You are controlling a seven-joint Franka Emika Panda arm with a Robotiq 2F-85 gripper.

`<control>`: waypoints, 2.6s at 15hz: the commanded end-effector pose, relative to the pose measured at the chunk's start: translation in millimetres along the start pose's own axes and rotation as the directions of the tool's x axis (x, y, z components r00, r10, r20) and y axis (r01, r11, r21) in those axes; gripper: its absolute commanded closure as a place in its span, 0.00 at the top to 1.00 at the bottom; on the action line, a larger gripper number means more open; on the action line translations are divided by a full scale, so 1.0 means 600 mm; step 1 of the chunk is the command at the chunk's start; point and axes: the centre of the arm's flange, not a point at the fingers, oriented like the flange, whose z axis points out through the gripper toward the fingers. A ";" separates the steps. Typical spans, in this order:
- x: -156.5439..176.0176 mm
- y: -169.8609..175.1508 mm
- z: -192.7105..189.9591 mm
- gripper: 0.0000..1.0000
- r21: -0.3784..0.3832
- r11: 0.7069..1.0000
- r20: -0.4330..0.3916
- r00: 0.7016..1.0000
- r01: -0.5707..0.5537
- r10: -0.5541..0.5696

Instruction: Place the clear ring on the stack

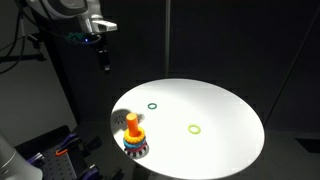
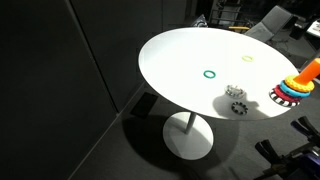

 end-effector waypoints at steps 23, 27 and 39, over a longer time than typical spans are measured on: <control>0.130 0.060 0.168 1.00 0.077 0.995 -0.037 0.998 0.055 -0.052; 0.145 0.072 0.217 1.00 0.117 0.992 -0.025 0.998 0.056 -0.054; 0.191 0.083 0.388 1.00 0.084 0.996 0.048 0.998 0.024 -0.028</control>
